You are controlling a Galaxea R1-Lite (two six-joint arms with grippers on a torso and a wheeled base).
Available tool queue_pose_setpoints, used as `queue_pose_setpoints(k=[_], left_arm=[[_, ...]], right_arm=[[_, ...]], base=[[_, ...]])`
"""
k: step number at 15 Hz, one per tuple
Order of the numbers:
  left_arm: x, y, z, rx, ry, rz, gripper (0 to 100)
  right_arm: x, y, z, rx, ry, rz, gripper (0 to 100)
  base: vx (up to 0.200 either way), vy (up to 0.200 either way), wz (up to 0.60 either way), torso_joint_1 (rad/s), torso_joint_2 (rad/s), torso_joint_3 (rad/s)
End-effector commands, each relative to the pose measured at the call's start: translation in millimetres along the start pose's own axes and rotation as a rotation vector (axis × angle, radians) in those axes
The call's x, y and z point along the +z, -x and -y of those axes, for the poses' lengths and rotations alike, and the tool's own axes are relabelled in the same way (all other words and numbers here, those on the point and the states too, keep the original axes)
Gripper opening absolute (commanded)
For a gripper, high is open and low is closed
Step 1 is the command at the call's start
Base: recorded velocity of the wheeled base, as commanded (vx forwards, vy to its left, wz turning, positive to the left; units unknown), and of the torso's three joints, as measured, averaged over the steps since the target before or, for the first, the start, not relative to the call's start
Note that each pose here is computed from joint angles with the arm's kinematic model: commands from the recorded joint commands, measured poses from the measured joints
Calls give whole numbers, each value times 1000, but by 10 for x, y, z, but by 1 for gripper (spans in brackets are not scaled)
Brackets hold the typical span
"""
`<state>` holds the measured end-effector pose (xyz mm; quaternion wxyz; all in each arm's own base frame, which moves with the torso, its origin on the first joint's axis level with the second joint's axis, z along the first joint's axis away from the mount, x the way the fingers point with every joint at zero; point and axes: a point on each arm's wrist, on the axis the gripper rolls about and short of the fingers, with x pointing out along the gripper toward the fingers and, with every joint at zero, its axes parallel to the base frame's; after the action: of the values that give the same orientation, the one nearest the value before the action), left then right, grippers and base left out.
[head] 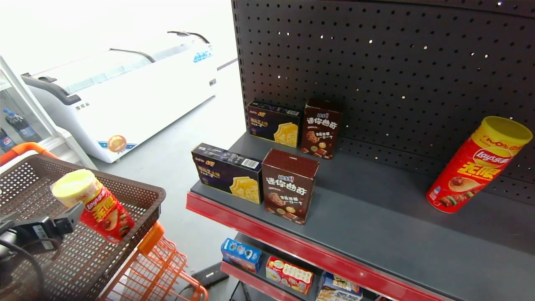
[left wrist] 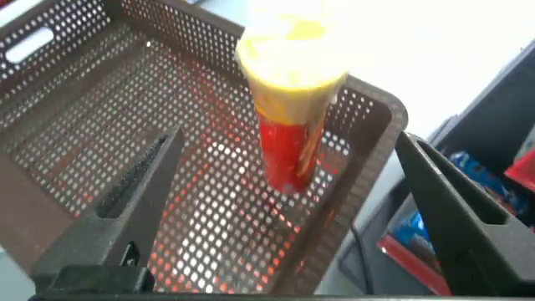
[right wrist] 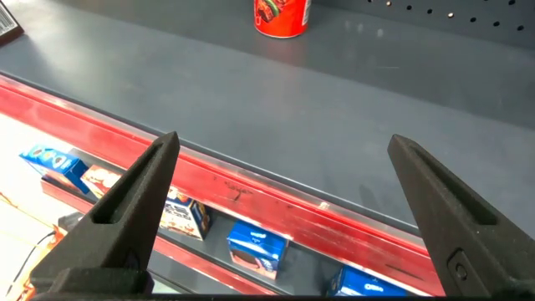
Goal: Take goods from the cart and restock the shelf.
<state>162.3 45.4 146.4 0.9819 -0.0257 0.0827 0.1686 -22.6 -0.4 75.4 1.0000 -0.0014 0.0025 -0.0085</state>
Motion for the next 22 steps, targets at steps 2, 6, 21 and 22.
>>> queue_pose_setpoints(k=[2, 6, 21, 22], left_arm=[[-398, -228, -35, 8, -14, -117, 100], [-396, -548, -144, 27, 6, -119, 100], [-528, -1282, -292, -195, -98, -24, 100], [-539, -1322, -286, -198, -99, -24, 100]], right_arm=[[0, -1, 0, 0, 0, -1, 100], [0, -1, 0, 0, 0, -1, 100], [0, -1, 0, 0, 0, -1, 100], [0, -1, 0, 0, 0, -1, 100]], base=[[0, 0, 0, 0, 0, 0], [0, 0, 0, 0, 0, 0], [0, 0, 0, 0, 0, 0], [0, 0, 0, 0, 0, 0]])
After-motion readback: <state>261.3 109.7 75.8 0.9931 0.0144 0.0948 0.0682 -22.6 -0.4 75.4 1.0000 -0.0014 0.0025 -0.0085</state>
